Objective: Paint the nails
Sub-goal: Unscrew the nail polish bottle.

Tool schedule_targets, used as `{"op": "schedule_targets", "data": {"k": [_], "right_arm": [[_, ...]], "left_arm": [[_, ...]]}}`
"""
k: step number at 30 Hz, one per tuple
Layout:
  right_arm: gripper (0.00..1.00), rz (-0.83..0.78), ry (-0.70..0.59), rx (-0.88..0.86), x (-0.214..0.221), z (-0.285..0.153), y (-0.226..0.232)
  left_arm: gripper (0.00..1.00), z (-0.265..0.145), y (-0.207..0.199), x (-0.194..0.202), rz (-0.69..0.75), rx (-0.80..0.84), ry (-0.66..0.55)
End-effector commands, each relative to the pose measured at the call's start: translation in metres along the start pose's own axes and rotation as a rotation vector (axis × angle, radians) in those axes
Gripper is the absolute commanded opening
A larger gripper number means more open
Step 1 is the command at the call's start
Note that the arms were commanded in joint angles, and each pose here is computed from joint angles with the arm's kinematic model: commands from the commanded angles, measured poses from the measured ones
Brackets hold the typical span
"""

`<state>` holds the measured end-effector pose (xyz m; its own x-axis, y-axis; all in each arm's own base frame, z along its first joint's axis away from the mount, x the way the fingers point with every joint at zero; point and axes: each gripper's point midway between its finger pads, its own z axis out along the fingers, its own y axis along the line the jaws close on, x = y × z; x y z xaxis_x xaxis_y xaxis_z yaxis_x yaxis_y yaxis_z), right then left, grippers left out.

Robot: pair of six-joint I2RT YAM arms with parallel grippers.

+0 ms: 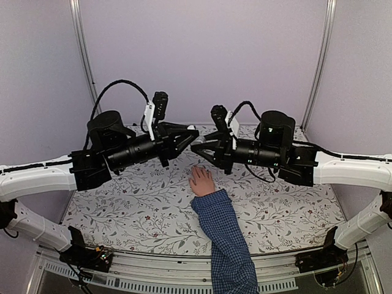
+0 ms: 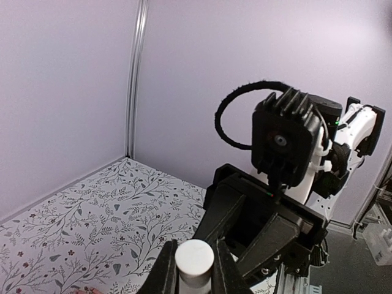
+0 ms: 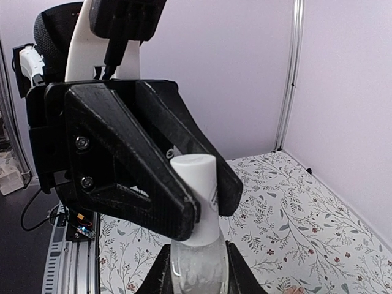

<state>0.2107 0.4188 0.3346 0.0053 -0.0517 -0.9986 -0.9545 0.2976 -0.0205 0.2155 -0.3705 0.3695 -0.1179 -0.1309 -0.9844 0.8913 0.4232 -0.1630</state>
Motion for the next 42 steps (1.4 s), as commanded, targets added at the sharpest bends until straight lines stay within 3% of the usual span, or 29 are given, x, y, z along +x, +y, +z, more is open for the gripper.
{"op": "schedule_targets", "data": {"k": [1,12,21,26,32,34,37,42], "right_arm": [[0.0,0.001,-0.031,0.107,-0.009,-0.001,-0.017],[0.0,-0.018,-0.004,0.241,-0.003,0.008,-0.033],[0.0,-0.011,0.007,0.298,0.0,0.01,-0.041],[0.0,-0.015,0.012,0.275,0.001,0.008,-0.037],[0.0,-0.013,0.016,0.232,0.005,0.004,-0.028],[0.0,-0.012,0.017,0.21,0.007,0.002,-0.025],[0.0,-0.01,0.013,0.145,0.006,0.001,-0.016],[0.0,-0.009,-0.016,-0.054,-0.003,-0.008,0.014]], "left_arm": [[0.0,0.001,0.023,0.005,-0.006,-0.13,-0.001],[0.0,0.003,0.052,0.018,-0.071,-0.285,0.002],[0.0,0.005,0.058,0.029,-0.099,-0.315,0.017],[0.15,-0.004,0.054,0.014,-0.089,-0.26,-0.009],[0.54,-0.025,0.034,-0.008,-0.026,-0.094,-0.071],[0.61,-0.028,0.026,-0.01,0.003,-0.038,-0.069],[0.67,-0.034,0.014,-0.012,0.038,0.04,-0.057],[0.68,-0.047,-0.009,-0.015,0.11,0.181,-0.068]]}}
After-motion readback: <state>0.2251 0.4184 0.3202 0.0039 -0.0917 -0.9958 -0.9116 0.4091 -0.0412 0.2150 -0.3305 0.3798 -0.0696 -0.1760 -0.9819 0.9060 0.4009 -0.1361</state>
